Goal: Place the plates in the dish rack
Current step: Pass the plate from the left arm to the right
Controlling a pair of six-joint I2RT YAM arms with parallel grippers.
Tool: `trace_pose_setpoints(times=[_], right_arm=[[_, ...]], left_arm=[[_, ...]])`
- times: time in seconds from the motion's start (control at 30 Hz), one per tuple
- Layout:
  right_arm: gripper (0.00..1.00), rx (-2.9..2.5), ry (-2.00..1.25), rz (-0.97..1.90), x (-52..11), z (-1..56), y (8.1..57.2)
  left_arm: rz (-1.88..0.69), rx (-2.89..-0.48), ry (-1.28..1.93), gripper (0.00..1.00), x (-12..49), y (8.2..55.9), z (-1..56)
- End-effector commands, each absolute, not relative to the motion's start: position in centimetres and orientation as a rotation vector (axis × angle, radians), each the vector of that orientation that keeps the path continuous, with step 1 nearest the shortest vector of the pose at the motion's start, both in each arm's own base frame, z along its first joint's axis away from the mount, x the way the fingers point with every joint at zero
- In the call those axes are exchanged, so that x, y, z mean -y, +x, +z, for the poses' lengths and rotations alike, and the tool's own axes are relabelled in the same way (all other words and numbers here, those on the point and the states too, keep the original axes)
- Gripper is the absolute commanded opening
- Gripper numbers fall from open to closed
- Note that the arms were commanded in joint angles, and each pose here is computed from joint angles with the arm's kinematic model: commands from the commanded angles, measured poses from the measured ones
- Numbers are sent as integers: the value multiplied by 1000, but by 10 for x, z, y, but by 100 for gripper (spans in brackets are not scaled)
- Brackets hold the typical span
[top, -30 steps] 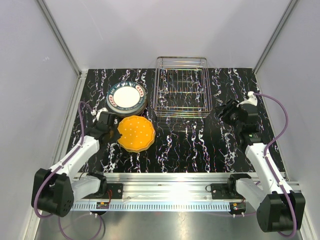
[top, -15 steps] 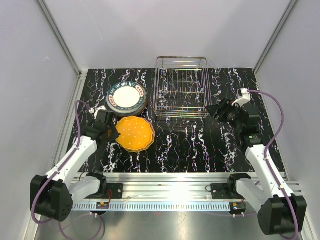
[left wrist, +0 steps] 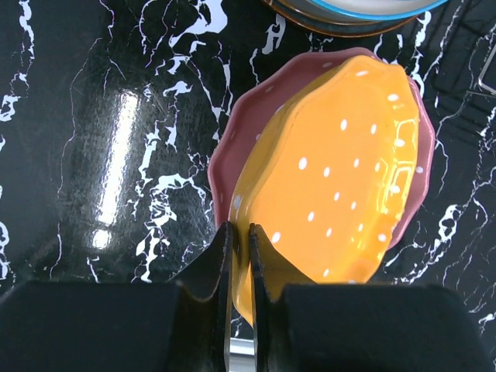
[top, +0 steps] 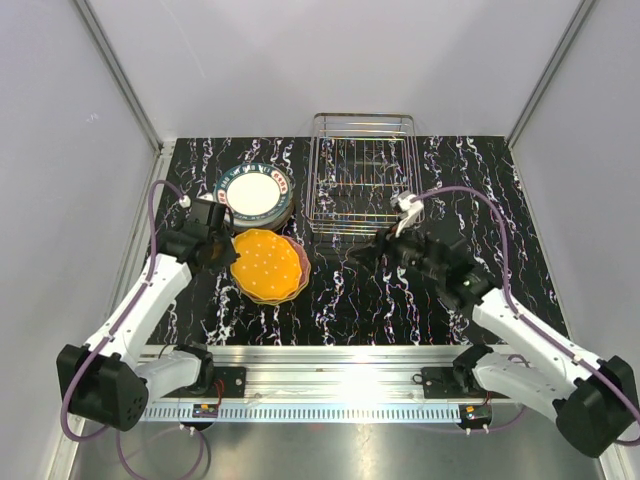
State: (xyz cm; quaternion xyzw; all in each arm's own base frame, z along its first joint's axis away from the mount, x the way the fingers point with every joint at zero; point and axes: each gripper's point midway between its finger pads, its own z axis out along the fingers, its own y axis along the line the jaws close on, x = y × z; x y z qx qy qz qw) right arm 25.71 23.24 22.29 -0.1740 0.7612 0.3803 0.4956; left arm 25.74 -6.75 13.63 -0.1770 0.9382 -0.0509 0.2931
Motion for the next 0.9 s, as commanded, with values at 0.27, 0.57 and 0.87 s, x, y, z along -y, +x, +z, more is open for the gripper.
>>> trace_pose_setpoints(times=[0.27, 0.57, 0.87], right_arm=[[68, -1547, -749, 800, -350, 251, 187], [72, -1483, -812, 640, -417, 224, 176], [76, -1467, -911, 570, -465, 196, 169]], left_arm=[[-253, -2395, -439, 0, 81, 276, 181], [-261, -2396, -434, 0, 83, 277, 191], [-256, -2401, -466, 0, 81, 274, 193]])
